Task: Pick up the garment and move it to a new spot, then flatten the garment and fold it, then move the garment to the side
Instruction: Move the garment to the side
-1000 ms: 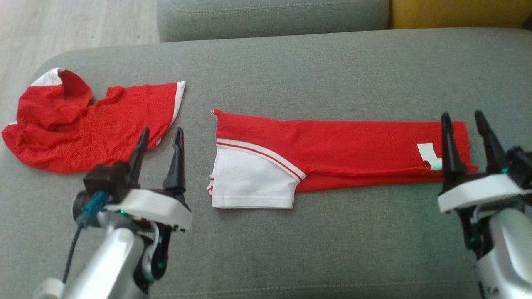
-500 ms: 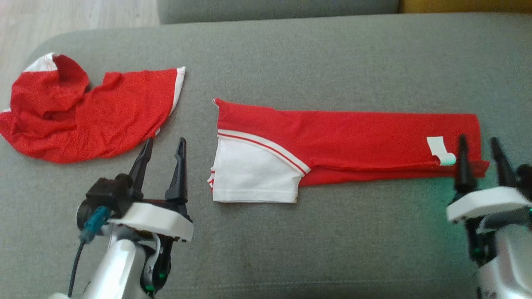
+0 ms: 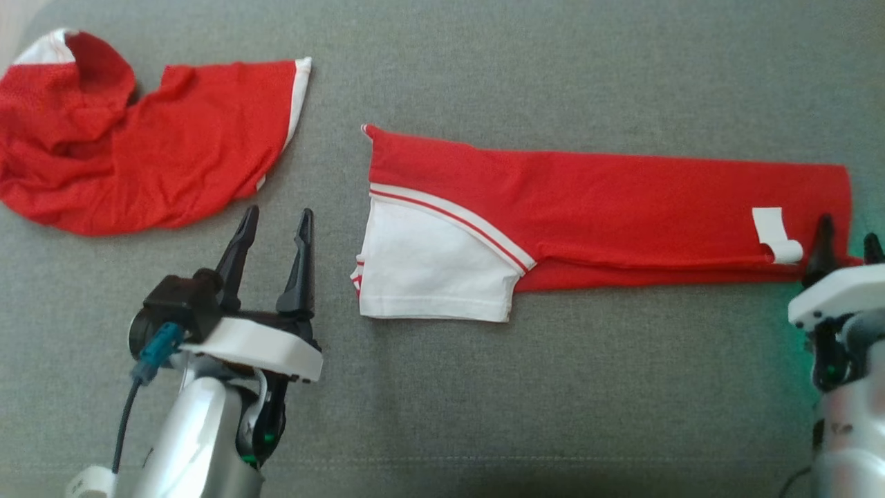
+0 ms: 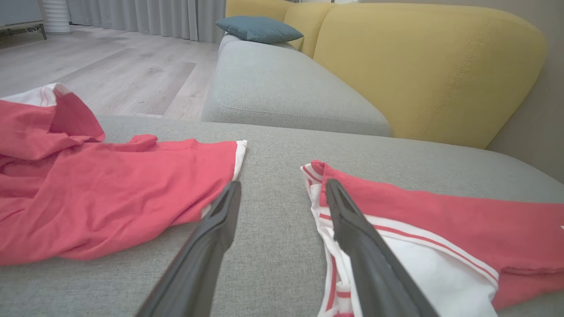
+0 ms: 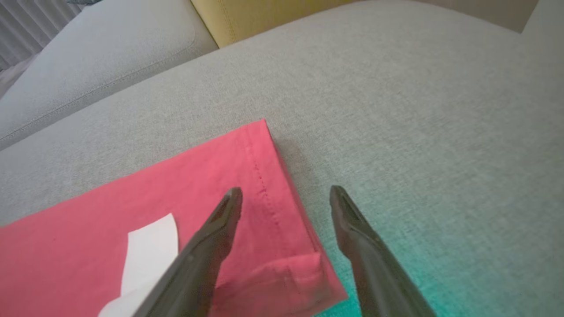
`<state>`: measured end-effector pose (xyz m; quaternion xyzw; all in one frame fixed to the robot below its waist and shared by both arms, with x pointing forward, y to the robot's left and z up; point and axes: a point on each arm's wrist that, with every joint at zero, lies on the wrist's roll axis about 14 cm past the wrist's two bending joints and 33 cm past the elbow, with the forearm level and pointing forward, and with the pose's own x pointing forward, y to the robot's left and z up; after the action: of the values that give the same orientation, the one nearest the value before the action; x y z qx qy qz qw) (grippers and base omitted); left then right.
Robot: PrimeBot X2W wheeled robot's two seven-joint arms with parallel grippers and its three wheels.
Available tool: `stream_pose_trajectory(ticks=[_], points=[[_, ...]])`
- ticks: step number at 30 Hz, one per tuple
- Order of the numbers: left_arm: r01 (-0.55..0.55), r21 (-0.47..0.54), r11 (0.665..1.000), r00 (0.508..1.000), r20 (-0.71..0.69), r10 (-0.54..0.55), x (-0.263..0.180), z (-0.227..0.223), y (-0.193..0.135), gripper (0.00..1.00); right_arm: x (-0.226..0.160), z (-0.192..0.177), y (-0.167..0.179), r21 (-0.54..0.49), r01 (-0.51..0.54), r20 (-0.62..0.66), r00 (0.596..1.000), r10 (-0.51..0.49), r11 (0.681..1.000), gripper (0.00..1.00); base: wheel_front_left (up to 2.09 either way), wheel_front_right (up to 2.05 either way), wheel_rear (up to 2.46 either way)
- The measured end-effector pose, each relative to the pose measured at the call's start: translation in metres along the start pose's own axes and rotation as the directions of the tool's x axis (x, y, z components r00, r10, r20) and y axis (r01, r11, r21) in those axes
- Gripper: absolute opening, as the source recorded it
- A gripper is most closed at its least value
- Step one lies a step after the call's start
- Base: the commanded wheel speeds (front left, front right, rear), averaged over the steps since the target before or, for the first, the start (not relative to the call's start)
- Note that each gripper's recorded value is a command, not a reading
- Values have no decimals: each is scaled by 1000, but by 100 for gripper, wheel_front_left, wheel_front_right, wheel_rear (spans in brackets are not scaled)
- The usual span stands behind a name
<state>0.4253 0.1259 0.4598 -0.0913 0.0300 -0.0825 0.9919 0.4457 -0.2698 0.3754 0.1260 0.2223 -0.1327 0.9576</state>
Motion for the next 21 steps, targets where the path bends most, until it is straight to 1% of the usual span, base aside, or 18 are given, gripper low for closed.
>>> stream_pose_trajectory(ticks=[6, 16, 17, 18, 21], points=[[-2, -3, 1000, 1000, -24, 2, 8, -11, 3, 100, 11, -14, 7, 24, 2, -71, 997, 0, 1000, 100, 0, 0, 0], [-17, -5, 1000, 1000, -17, 17, 26, -13, 13, 100, 23, -13, 5, 52, 17, -97, 995, -12, 999, 100, 0, 0, 0], [-15, -4, 1000, 1000, -20, 15, 27, -14, 12, 100, 23, -13, 5, 55, 18, -99, 995, -12, 998, 65, 0, 0, 0], [-14, -2, 1000, 1000, -21, 14, 27, -14, 11, 100, 22, -13, 4, 56, 18, -101, 995, -13, 998, 0, 0, 0, 0], [-15, -2, 1000, 1000, -12, 15, 26, -10, 12, 100, 19, -10, 1, 69, 26, -95, 995, -20, 997, 0, 0, 0, 0]])
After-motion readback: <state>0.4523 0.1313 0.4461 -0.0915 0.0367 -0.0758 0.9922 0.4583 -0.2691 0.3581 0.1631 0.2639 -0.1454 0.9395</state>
